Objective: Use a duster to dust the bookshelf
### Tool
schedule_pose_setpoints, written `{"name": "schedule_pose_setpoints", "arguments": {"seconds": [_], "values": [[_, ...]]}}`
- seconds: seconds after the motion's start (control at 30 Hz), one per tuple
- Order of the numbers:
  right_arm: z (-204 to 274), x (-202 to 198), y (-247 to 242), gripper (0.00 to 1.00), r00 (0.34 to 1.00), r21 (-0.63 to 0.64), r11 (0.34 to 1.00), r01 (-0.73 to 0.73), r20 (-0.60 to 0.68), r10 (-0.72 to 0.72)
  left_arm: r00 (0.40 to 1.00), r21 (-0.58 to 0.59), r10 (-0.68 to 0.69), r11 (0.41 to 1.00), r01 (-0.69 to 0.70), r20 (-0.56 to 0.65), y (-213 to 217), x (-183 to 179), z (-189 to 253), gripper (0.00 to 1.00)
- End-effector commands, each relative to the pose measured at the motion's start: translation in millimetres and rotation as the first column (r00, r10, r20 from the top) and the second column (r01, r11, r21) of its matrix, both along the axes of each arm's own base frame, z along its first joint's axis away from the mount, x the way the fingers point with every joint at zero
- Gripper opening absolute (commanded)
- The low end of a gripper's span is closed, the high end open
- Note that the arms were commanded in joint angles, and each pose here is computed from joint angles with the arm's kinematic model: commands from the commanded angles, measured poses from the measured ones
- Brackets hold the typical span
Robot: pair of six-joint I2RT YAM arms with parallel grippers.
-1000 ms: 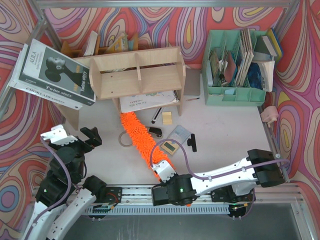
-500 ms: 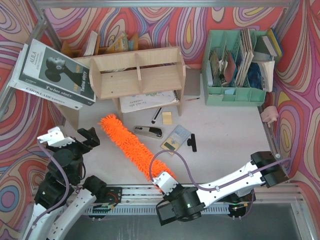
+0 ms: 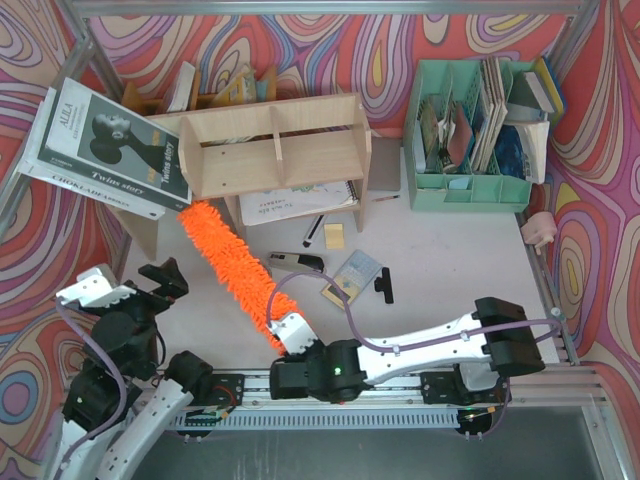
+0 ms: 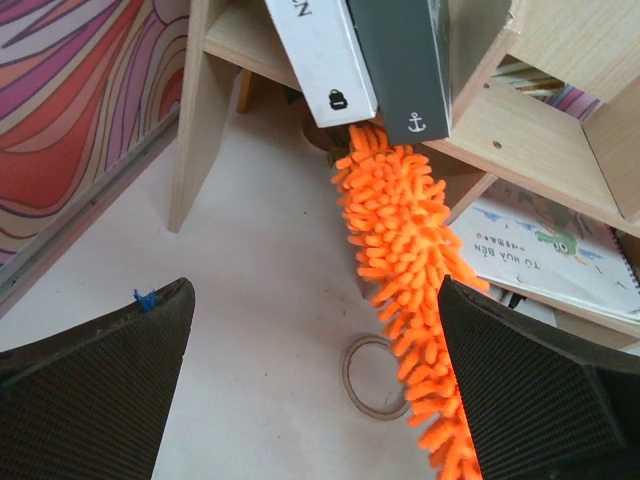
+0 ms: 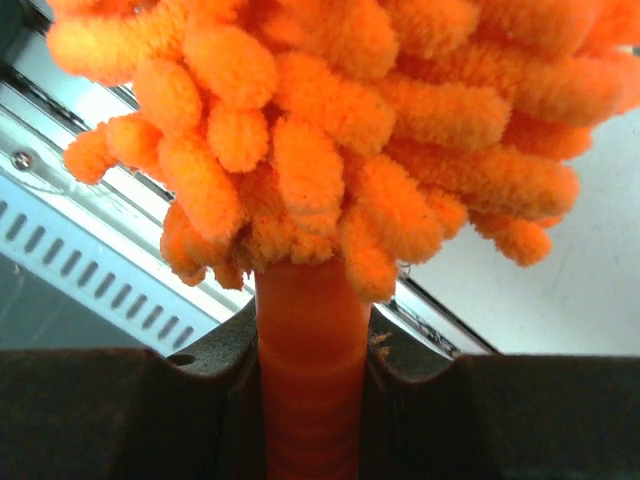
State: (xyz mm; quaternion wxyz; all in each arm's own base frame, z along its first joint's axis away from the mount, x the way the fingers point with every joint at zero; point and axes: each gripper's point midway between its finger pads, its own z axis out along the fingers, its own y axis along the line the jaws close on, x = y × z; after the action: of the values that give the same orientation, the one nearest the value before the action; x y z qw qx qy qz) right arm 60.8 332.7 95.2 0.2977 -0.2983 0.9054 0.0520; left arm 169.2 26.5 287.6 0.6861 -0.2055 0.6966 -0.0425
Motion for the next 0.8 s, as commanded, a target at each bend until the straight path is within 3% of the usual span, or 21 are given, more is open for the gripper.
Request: {"name": "schedule_pose_setpoints", "arguments": {"seconds": [0.0, 0.27, 0.77], "values": [[9.9, 13.7, 37.1, 0.0, 0.999, 0.067, 0.997, -0.045, 0.023, 0.044, 0.996, -0.034, 0.086, 0.996, -0.085, 0.035, 19.9, -11.5, 4.3, 0.98], [28.8, 49.1, 65.0, 0.0, 0.998, 0.169, 0.984, -0.056, 0.046, 0.048, 0.986, -0.063, 0.16, 0.986, -0.156, 0.056, 35.9, -21.2, 4.8, 0.98], [22.4, 83.0, 149.6, 0.0, 0.978, 0.171, 0.963, -0.207, 0.067, 0.198, 0.949, -0.072, 0.313, 0.948, -0.31, 0.029, 65.5, -39.3, -0.8, 0.98]]}}
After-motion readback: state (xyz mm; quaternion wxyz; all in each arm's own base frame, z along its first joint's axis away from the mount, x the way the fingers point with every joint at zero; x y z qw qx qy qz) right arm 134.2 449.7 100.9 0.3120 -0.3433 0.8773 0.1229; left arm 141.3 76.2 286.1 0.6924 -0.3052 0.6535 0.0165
